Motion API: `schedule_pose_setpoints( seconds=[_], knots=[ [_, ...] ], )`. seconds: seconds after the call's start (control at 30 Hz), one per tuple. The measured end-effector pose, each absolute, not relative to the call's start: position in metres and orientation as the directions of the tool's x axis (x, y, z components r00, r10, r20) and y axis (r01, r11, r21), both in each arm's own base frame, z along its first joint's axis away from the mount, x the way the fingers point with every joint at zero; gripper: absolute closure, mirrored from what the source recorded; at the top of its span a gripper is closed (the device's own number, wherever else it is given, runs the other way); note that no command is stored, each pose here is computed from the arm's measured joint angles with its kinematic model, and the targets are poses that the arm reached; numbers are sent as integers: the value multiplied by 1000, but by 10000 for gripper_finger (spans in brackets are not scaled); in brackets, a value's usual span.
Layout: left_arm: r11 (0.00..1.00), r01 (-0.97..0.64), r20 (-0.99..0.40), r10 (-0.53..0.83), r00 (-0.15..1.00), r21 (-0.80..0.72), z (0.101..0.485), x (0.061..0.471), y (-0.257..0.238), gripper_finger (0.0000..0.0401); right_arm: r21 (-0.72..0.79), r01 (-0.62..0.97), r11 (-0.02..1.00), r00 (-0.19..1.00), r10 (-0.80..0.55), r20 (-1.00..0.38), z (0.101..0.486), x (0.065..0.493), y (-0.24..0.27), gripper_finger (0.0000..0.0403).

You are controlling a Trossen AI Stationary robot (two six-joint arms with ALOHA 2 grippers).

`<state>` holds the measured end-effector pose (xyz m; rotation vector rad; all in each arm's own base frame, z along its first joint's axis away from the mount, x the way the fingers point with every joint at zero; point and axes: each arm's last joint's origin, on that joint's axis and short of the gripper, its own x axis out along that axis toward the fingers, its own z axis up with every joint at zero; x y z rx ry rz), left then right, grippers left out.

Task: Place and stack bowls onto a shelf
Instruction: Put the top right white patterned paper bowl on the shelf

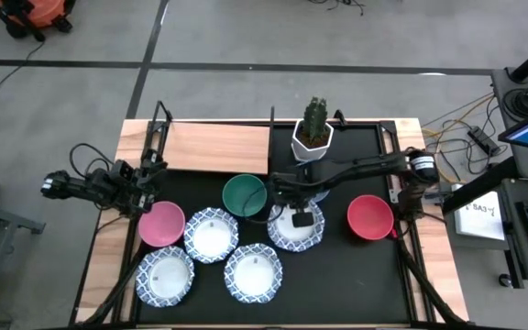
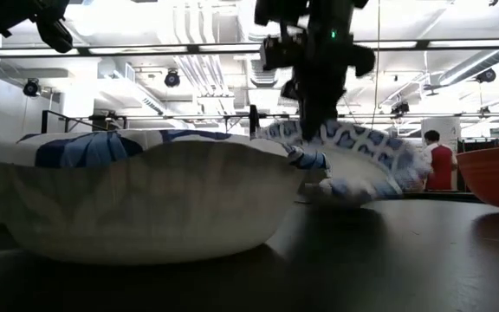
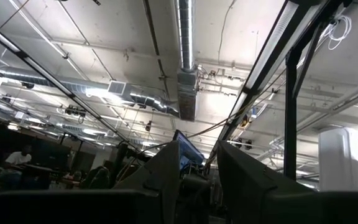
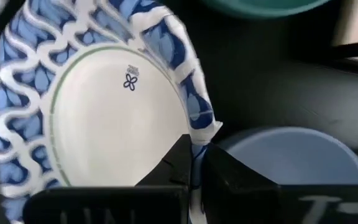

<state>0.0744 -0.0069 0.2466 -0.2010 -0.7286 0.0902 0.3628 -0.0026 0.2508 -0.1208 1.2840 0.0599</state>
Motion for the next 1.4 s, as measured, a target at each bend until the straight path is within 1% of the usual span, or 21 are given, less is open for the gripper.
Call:
schedule_pose_setpoints(
  seconds=[0.27, 0.43, 0.53, 0.63, 0.73, 0.8, 0.9, 1.1, 1.2, 1.4],
  knots=[
    [977, -11, 654, 152, 741, -214, 247, 74, -7, 309, -19, 10, 1000, 369, -22, -929, 305, 345, -3, 394],
    [976, -8, 665, 154, 730, -218, 249, 73, -6, 309, 36, 56, 998, 495, 4, -869, 339, 344, -3, 394],
    [975, -2, 693, 159, 703, -222, 262, 68, -5, 309, 48, 79, 996, 593, -8, -805, 355, 356, -3, 394],
    [978, -10, 710, 160, 685, -211, 275, 62, -4, 309, 1, 126, 992, 694, -87, -715, 362, 378, -6, 394],
    [980, -4, 692, 144, 707, -199, 280, 61, -4, 309, -55, 176, 983, 746, -170, -644, 366, 402, -13, 394],
    [984, 22, 683, 105, 722, -175, 282, 60, -5, 309, -85, 228, 970, 756, -231, -612, 366, 419, -20, 394],
    [986, 46, 659, 71, 749, -160, 281, 60, -6, 309, -146, 304, 941, 740, -330, -586, 361, 444, -34, 394],
    [987, 82, 684, 37, 729, -141, 282, 54, -6, 309, -254, 439, 862, 666, -501, -553, 337, 487, -75, 394],
    [987, 81, 685, 38, 728, -141, 281, 51, -5, 309, -269, 483, 833, 648, -547, -530, 321, 502, -98, 394],
    [987, 78, 678, 37, 734, -138, 281, 52, -6, 309, -245, 554, 796, 618, -590, -519, 294, 510, -139, 394]
  ],
)
